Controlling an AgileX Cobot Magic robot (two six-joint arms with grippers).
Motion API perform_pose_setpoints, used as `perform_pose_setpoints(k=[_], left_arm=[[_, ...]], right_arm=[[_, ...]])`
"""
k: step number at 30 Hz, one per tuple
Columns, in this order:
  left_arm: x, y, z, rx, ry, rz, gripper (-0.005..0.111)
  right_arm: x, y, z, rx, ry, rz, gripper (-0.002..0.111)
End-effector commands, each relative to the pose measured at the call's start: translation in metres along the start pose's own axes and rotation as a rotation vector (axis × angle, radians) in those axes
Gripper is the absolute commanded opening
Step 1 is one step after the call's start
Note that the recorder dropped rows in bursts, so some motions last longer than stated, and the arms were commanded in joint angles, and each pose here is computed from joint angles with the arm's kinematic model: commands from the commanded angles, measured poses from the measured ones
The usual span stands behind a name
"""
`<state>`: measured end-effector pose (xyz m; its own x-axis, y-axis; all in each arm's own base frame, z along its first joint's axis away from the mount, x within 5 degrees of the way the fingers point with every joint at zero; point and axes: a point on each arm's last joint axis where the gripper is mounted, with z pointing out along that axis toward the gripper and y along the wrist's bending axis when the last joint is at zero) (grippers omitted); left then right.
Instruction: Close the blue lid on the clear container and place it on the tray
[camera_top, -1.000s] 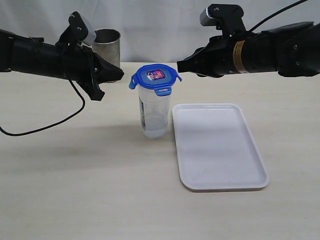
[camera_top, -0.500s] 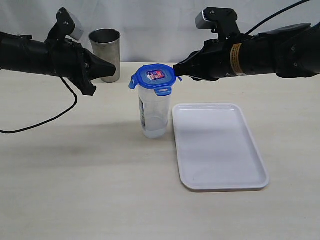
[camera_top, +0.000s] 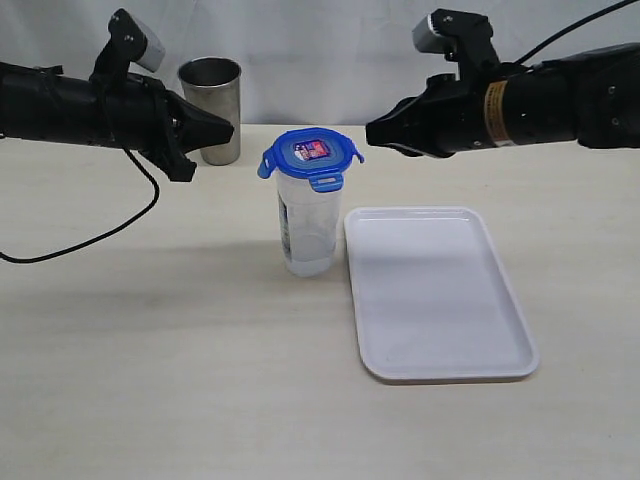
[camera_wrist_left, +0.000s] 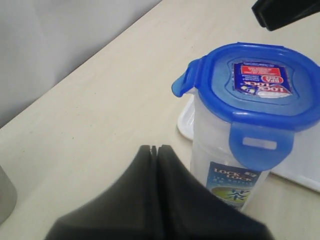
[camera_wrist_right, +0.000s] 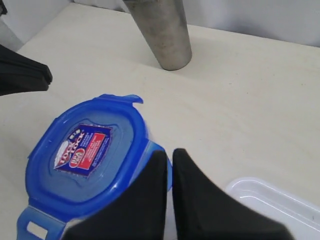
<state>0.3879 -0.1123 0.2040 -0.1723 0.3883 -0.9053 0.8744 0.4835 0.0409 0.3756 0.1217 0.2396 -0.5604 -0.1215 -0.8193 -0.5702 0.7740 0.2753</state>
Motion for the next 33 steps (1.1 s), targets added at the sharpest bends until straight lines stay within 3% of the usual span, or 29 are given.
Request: perform_pose_setpoints(k=[1,33], left_arm=[[-0.004,0.000,-0.002,-0.008,-0.021,-0.016,0.000],[-0.005,0.000,-0.002,-0.003,-0.034,-0.024,0.000]], right_arm=[[-0.003,-0.007,-0.009,-0.069,-0.003,0.014,0.004],[0.006,-0.007,0.009,-0.142,0.040,0.005,0.004]])
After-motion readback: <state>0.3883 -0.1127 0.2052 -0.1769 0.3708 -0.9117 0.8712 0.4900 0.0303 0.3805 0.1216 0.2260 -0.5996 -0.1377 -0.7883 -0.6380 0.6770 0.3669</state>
